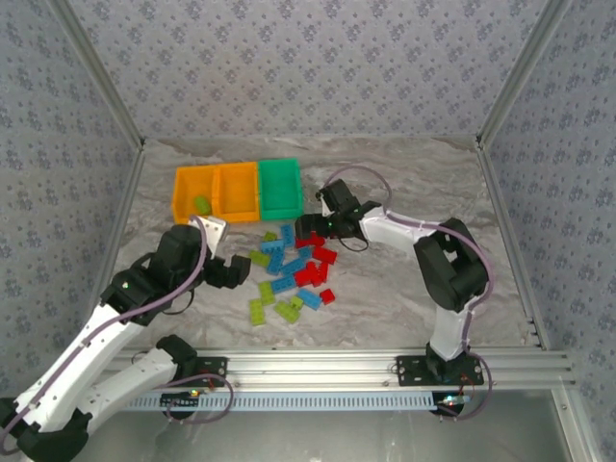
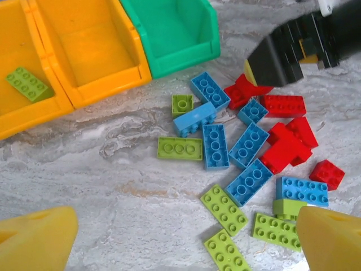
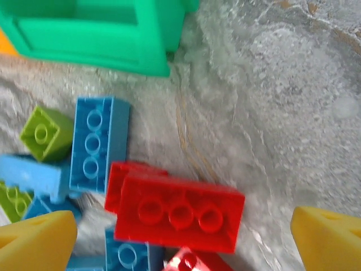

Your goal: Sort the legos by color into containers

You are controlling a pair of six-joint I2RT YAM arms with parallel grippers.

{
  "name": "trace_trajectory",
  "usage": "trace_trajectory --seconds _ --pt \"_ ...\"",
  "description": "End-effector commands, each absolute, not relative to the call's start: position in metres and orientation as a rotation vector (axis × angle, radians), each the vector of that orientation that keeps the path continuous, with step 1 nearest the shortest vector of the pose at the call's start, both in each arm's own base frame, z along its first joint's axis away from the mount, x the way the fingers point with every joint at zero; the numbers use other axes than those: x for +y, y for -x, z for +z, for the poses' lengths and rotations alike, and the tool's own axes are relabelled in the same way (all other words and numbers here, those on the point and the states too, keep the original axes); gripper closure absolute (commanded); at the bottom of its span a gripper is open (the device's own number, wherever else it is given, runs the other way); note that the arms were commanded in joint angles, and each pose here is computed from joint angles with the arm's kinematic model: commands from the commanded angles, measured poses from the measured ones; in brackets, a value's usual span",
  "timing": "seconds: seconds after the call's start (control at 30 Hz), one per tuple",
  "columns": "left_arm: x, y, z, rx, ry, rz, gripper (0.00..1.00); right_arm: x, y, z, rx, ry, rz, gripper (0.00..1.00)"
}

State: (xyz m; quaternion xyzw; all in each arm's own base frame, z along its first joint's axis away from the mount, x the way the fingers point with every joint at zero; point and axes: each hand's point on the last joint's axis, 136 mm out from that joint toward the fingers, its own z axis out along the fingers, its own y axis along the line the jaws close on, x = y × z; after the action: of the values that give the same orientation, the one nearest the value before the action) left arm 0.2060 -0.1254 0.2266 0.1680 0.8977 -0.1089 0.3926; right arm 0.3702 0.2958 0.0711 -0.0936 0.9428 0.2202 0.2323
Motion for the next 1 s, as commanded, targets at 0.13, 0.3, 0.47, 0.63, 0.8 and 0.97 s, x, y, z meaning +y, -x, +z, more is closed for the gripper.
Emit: trace_trajectory --seconds 0.13,0.3,0.47,0.63,0.8,0.97 --pt "-0.124 -0.215 0.222 2.295 -0.47 -0.19 0.01 0.313 -0.366 0.054 2.672 0.052 0.781 0.0" --pt "-0.121 -0.212 0.219 2.301 -0.46 -0.185 0.01 0.311 -0.36 0.042 2.709 0.007 0.763 0.04" --pt "-0.117 -0.212 0.219 2.289 -0.443 -0.177 0.01 0.306 -0.36 0.034 2.733 -0.008 0.721 0.18" --pt "-0.114 -0.212 0.22 2.277 -0.435 -0.175 0.01 0.301 -0.359 0.048 2.711 0.014 0.689 0.35" --pt "-0.111 -0.214 0.222 2.272 -0.408 -0.183 0.01 0.287 -0.357 0.095 2.588 0.031 0.65 0.4" --pt "-0.102 -0.218 0.23 2.244 -0.329 -0.21 0.01 0.296 -0.358 0.172 2.313 0.246 0.505 0.41"
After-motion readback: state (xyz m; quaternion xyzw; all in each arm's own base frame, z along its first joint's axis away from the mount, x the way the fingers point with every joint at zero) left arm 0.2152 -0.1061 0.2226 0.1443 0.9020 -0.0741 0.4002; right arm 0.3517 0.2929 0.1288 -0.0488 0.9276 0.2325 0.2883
